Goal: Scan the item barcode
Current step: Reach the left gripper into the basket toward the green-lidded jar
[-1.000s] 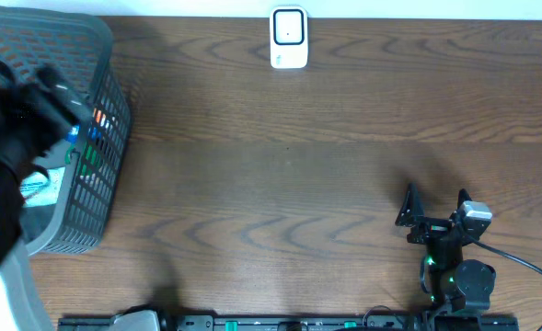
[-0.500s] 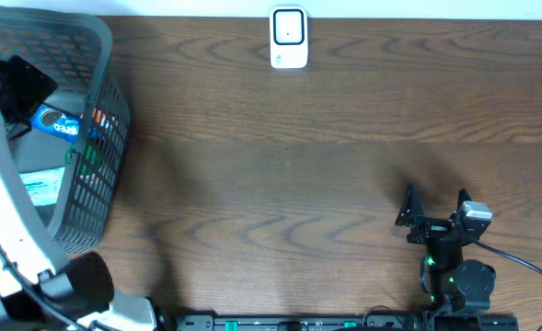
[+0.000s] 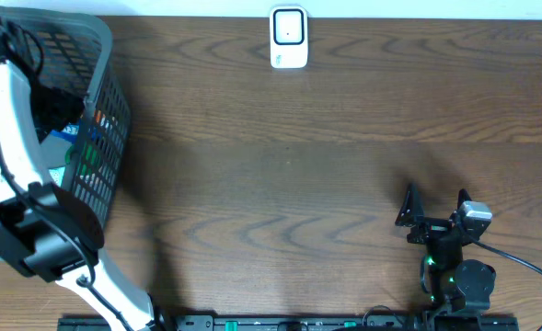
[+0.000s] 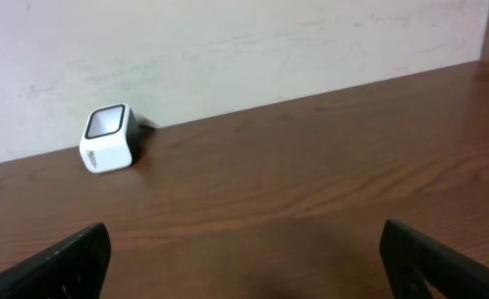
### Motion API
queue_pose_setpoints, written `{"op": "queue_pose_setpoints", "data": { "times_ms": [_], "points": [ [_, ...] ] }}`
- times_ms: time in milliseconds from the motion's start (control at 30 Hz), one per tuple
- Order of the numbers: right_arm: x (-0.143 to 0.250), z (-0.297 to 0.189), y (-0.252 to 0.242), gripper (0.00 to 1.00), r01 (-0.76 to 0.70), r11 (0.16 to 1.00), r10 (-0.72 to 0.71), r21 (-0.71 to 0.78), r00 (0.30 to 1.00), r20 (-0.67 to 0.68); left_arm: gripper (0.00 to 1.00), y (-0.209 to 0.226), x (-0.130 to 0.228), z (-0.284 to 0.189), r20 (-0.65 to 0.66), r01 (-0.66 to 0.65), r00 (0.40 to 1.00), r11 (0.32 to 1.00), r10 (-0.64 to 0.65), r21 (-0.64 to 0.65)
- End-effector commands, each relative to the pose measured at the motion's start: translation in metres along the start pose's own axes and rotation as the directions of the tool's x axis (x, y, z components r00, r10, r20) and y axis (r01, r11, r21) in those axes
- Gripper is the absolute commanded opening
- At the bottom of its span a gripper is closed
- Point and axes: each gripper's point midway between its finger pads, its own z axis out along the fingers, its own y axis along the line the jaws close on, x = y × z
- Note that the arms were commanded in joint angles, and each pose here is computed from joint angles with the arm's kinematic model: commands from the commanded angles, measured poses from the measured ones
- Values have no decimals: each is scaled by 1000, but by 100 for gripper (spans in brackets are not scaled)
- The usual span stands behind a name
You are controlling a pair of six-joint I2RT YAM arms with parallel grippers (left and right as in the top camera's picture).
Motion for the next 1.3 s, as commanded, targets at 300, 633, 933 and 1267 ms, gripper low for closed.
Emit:
{"op": "queue_pose_setpoints", "data": {
  "times_ms": [300,633,933,1267],
  "points": [
    [1,0,1,99,-7,1000,7,-4,1000,-1,98,5,38,106,-125,3,992,997,-12,-75],
    [1,0,1,99,-7,1000,7,-4,1000,-1,98,8,44,116,-119,4,993,997,-13,-71],
    [1,0,1,99,-7,1000,7,-4,1000,-1,66,16,47,94,-117,-33,993,997,25,-68],
    [1,0,1,99,-7,1000,7,-4,1000,-1,100,32,39,34,-7,-103,995,995,103,11]
  ]
}}
